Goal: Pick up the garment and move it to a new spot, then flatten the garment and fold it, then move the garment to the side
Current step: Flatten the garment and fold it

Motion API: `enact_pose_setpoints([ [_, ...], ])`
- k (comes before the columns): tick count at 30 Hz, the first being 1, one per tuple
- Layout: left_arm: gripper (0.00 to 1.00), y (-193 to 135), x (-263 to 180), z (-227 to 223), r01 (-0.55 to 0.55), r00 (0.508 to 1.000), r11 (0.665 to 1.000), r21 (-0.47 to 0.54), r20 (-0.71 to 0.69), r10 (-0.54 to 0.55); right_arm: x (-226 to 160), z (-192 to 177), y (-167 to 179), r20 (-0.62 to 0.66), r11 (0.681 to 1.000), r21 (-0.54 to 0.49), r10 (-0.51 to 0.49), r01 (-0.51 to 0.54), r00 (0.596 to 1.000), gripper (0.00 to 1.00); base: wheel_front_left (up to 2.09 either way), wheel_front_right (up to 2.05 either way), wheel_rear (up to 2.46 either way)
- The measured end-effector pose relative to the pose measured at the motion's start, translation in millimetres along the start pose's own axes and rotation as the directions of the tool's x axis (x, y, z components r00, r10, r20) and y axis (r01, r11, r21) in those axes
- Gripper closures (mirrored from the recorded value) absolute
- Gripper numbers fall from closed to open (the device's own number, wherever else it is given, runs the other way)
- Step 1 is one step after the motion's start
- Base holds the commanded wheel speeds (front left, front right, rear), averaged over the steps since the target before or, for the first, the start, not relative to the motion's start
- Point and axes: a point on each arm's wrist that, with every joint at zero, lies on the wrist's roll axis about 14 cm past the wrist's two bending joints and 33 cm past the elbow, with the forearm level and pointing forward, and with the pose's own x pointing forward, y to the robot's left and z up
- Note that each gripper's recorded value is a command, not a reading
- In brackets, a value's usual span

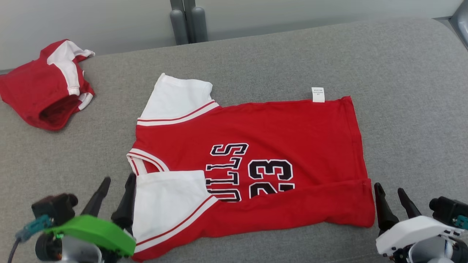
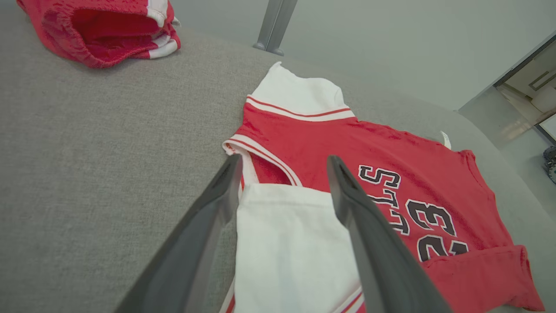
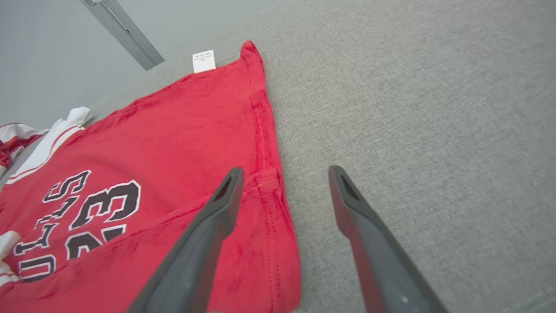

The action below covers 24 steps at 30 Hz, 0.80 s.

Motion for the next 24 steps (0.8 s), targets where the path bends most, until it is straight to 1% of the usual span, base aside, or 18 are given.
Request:
enact_pose_setpoints([
  [4, 0.00, -24, 39, 26, 0.089, 0.996, 0.992, 0.087, 0.022, -0.091, 15, 16, 19, 0.037, 0.998, -0.031, 0.051, -0.050, 0.998, 0.00, 0.00, 0.00, 0.00],
  [7, 0.00, -32, 71, 37, 0.107, 0.994, 0.986, 0.125, 0.016, -0.110, 28, 23, 34, 0.045, 0.995, -0.052, 0.092, -0.089, 0.995, 0.00, 0.00, 0.00, 0.00],
  [11, 0.00, -32, 114, 40, 0.100, 0.995, 0.978, 0.181, -0.029, -0.097, 46, 32, 55, 0.060, 0.986, -0.081, 0.148, -0.143, 0.987, 0.00, 0.00, 0.00, 0.00],
  [15, 0.00, -30, 152, 37, 0.093, 0.994, 0.974, 0.205, -0.080, -0.078, 62, 33, 70, 0.054, 0.978, -0.103, 0.189, -0.183, 0.981, 0.00, 0.00, 0.00, 0.00],
  [20, 0.00, -22, 197, 30, 0.070, 0.991, 0.967, 0.245, -0.131, -0.038, 80, 30, 80, 0.037, 0.969, -0.129, 0.215, -0.209, 0.976, 0.00, 0.00, 0.00, 0.00],
  [24, 0.00, -10, 223, 17, 0.043, 0.984, 0.958, 0.282, -0.176, 0.008, 87, 33, 79, 0.046, 0.967, -0.149, 0.216, -0.208, 0.975, 0.00, 0.00, 0.00, 0.00],
])
